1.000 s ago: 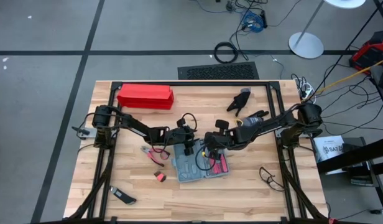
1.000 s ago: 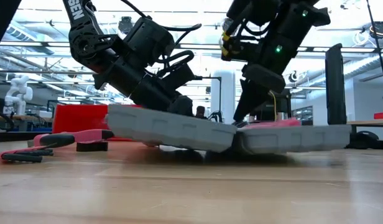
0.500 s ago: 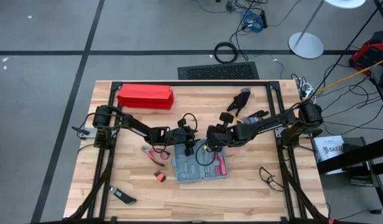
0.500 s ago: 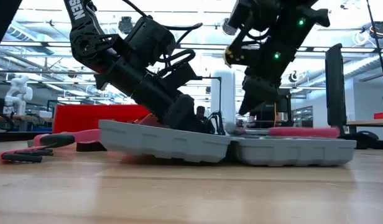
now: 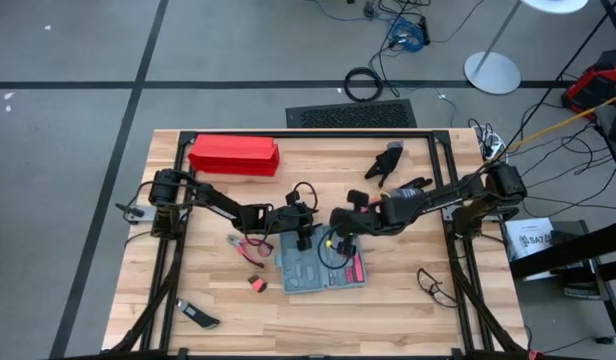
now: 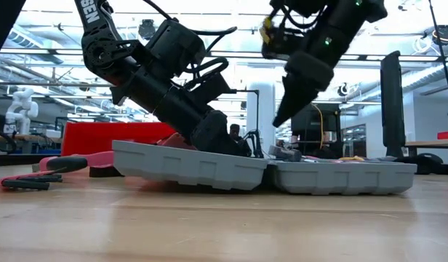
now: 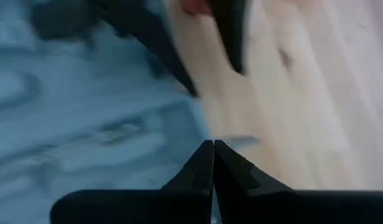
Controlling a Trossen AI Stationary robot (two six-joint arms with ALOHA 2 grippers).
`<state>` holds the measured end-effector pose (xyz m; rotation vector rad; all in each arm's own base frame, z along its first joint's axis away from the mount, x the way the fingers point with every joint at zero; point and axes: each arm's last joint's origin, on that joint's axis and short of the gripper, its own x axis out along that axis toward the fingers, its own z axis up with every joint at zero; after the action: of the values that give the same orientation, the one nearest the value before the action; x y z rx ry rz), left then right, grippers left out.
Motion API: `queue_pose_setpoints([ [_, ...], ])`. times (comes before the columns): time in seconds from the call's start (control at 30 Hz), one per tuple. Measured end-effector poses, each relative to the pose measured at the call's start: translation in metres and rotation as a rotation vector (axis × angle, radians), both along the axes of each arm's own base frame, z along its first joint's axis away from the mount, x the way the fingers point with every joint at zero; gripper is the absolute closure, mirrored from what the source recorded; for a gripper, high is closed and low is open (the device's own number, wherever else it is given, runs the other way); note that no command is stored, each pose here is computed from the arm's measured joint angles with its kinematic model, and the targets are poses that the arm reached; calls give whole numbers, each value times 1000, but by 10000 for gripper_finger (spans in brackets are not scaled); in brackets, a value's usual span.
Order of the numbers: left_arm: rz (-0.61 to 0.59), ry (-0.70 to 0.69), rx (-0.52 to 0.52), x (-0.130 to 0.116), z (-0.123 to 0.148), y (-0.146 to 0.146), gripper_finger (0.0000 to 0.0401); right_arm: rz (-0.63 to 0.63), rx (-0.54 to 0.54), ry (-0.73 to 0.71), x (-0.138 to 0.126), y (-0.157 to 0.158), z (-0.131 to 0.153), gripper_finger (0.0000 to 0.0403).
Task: Prefit tool cases
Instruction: Remove the orange hammer from the gray pre-fit tool case
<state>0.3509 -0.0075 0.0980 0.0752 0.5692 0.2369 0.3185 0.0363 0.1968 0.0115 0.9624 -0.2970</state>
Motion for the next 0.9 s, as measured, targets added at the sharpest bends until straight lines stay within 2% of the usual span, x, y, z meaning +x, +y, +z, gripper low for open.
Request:
queue_pose_setpoints([
  [0.23,-2,-1,0,0,0,0,199,31,58,33,11,3,-22,403],
  [0.3,-4,0,1,0,0,0,199,5,38,61,11,2,-30,403],
  [0.37,-4,-1,1,0,0,0,199,-62,-31,81,10,-2,-35,403],
  [0.47,-6,0,1,0,0,0,199,-139,-124,77,9,-11,-34,403],
  [0.7,-6,0,-2,0,0,0,199,-104,-113,8,6,-8,-14,403],
  [0.8,-8,3,-6,0,0,0,199,-98,-53,26,-5,-2,-3,403],
  [0.9,-13,-2,-46,0,-1,-4,199,-108,130,84,-16,4,3,403],
])
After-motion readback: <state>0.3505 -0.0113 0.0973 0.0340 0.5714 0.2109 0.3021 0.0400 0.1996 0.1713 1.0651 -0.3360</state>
